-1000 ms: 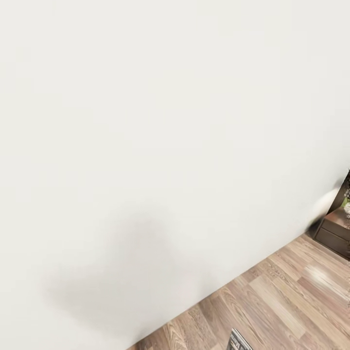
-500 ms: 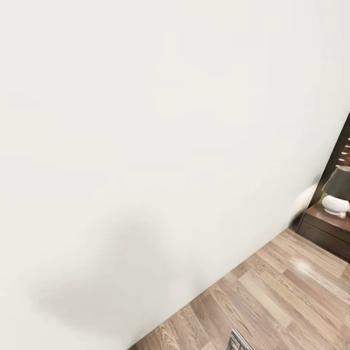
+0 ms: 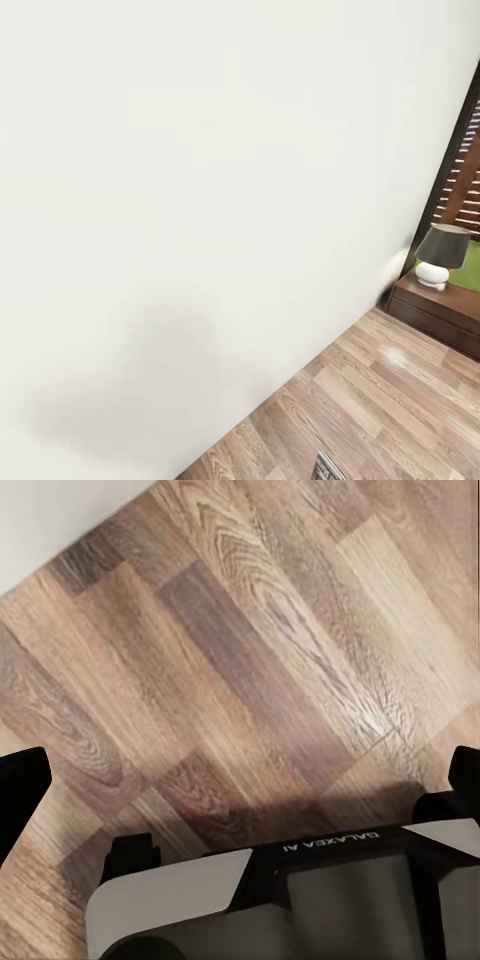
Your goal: In the bedroom, move the book from the bed onto either nightstand, and place the two sandals side by side next to the bed.
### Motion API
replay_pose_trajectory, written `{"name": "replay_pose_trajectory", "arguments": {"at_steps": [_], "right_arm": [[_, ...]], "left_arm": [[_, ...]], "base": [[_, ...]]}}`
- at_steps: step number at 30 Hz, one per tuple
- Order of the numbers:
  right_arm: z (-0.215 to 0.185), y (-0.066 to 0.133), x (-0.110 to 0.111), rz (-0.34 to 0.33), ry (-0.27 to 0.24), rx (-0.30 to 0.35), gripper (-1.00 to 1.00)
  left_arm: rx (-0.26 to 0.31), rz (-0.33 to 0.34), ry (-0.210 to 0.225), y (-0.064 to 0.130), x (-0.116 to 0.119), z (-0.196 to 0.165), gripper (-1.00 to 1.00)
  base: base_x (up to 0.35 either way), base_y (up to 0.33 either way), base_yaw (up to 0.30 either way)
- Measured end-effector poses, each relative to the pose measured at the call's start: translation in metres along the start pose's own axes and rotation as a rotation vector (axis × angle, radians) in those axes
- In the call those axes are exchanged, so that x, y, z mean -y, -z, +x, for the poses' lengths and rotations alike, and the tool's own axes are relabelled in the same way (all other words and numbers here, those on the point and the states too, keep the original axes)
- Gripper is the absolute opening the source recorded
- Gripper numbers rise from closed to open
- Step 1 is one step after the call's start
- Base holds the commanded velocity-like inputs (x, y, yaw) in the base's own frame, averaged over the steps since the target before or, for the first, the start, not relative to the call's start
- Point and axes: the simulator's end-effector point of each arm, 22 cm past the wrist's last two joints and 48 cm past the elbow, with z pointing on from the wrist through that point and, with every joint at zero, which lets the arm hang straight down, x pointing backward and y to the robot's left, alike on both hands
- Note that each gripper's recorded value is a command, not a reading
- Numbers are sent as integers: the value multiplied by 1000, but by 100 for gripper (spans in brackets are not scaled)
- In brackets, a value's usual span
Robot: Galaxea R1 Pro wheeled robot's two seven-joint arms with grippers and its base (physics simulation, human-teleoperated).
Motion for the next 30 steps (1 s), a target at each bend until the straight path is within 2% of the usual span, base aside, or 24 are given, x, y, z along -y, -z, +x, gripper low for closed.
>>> {"name": "replay_pose_trajectory", "arguments": {"at_steps": [30], "right_arm": [[-5,0,-3,-5,6,12,-100]], "left_arm": [[14,0,-3,2,1,-6,100]], "base": [[0,0,-166]]}}
